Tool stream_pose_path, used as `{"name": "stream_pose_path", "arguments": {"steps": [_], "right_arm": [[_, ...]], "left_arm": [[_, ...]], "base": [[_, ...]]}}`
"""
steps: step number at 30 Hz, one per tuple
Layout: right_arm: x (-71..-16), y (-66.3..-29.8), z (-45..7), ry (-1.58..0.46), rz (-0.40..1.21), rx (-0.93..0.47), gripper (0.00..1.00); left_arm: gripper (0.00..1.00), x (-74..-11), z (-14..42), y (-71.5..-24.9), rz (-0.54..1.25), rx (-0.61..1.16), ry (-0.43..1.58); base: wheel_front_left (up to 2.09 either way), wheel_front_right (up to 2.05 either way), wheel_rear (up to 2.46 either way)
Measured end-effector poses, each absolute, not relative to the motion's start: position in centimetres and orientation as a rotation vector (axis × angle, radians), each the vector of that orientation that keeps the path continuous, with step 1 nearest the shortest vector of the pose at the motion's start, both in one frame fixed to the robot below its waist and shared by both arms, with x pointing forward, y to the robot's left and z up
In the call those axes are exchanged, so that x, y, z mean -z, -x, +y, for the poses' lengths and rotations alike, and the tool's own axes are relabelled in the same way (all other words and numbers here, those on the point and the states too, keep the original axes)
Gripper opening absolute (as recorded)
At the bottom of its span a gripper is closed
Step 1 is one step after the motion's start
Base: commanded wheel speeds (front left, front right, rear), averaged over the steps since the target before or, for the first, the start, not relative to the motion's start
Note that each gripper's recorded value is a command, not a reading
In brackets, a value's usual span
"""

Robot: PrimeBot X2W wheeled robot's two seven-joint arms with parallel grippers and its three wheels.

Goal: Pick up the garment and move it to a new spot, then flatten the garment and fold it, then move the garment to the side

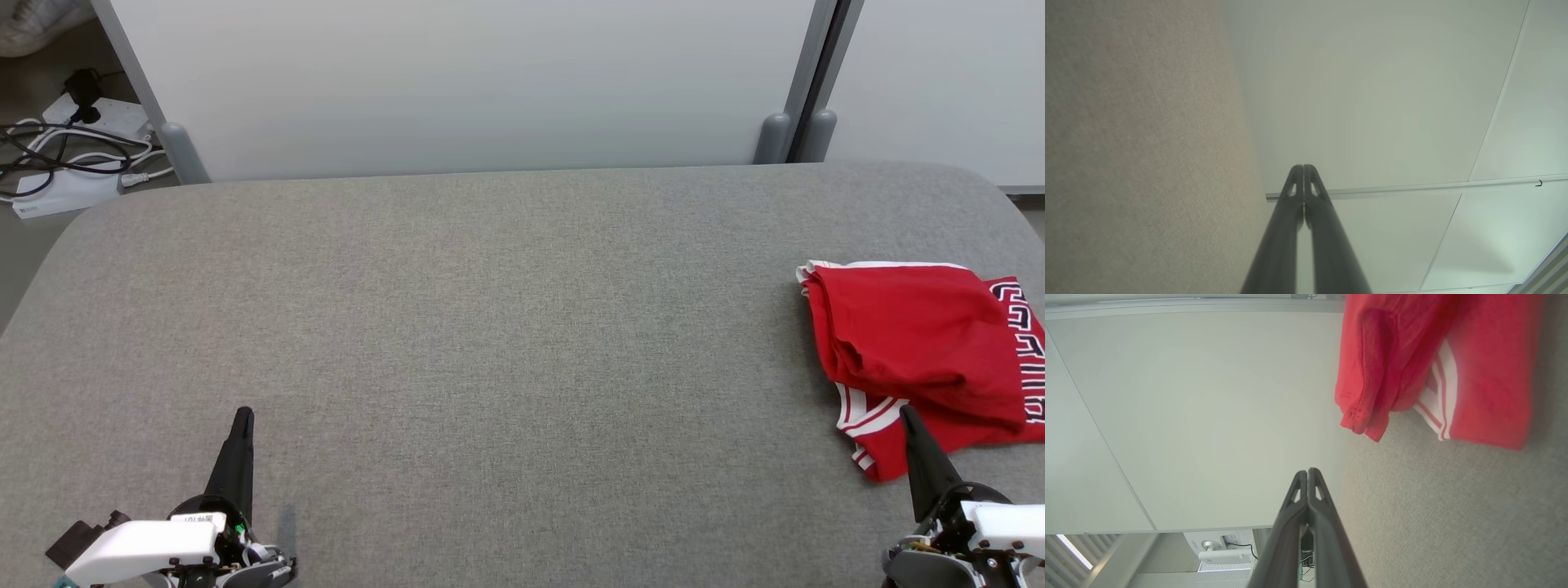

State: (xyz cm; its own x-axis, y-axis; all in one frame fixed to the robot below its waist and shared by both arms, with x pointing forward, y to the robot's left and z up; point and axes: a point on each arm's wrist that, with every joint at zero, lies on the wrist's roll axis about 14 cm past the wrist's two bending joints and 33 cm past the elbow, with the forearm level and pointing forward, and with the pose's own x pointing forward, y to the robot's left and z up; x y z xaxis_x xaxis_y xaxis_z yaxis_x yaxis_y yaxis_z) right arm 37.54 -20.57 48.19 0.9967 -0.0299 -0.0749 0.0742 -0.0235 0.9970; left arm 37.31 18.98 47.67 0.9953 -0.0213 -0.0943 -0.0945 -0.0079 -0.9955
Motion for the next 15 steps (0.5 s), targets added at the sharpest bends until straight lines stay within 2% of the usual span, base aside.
{"name": "stream_pose_path", "arguments": {"steps": [15], "right_arm": [[-48.17, -37.54, -20.51, -1.595, 0.034, 0.084, 0.00]], "left_arm": [[0.00, -47.68, 18.99, -37.31, 0.090, -0.058, 1.579]], "base": [[0.00, 0.00, 0.00]]}}
